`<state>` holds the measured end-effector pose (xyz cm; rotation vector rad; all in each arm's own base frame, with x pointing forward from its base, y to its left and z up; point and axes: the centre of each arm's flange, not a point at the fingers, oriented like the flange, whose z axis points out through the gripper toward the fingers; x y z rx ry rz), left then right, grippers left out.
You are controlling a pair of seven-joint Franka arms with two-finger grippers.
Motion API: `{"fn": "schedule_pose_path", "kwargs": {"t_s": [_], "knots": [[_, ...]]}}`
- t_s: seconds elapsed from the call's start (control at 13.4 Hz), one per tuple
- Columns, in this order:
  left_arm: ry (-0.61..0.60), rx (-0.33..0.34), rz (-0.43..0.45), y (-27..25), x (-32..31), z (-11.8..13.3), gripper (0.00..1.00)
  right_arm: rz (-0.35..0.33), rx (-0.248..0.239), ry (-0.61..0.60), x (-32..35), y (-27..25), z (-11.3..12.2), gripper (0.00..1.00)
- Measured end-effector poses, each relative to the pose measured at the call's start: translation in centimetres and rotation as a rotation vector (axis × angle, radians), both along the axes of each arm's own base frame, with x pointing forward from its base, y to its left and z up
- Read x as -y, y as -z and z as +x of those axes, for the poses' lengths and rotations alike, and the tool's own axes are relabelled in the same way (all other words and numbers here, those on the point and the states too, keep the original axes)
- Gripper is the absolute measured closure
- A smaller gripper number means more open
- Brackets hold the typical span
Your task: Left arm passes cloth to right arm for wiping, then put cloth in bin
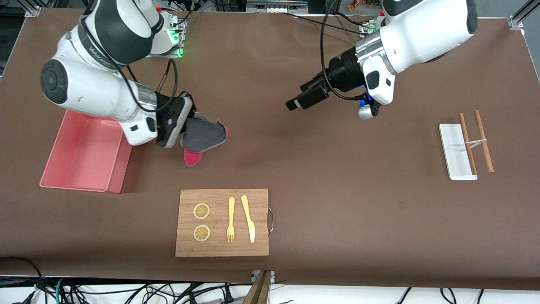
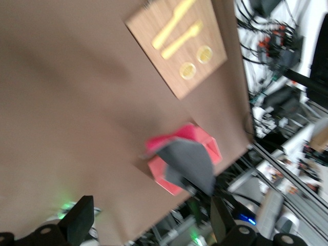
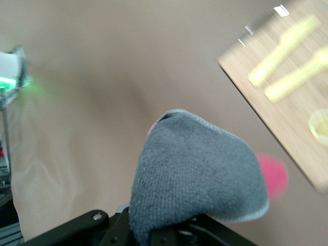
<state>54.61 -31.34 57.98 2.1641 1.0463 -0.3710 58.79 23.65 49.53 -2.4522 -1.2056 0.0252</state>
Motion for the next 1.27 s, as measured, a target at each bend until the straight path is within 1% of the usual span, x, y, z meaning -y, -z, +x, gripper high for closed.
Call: {"fn": "schedule_pose_path", "kwargs": {"t_s": [0.15,0.3,0.52,0.6,0.82,1.05,1.2,1.27], "knots": [[0.048,-0.001,0.112,1.1,-2.0,0.4,0.0,-0.12,-0.02,0.099,2.6,0.0,-0.2,0.98],[0.13,0.021,0.205,2.1,-3.7,0.6,0.0,-0.215,-0.048,0.172,5.4,1.2,-0.7,0.98],[0.346,0.09,0.317,3.2,-7.7,1.0,0.0,-0.354,-0.107,0.275,9.9,5.2,-1.3,0.98],[0.426,0.111,0.363,3.4,-9.4,1.1,0.0,-0.384,-0.111,0.32,10.9,7.0,-1.4,0.98],[0.661,0.182,0.493,3.0,-14.5,0.9,0.0,-0.419,-0.088,0.466,12.8,13.6,-1.9,0.98],[0.902,0.258,0.611,1.8,-21.0,0.9,0.0,-0.446,-0.084,0.553,14.1,19.6,-2.2,0.98],[1.026,0.314,0.64,1.0,-25.5,1.1,0.0,-0.448,-0.073,0.574,14.6,21.9,-1.6,0.98],[1.058,0.33,0.647,0.7,-27.2,1.2,0.0,-0.449,-0.066,0.59,14.5,23.0,-1.4,0.98]]}}
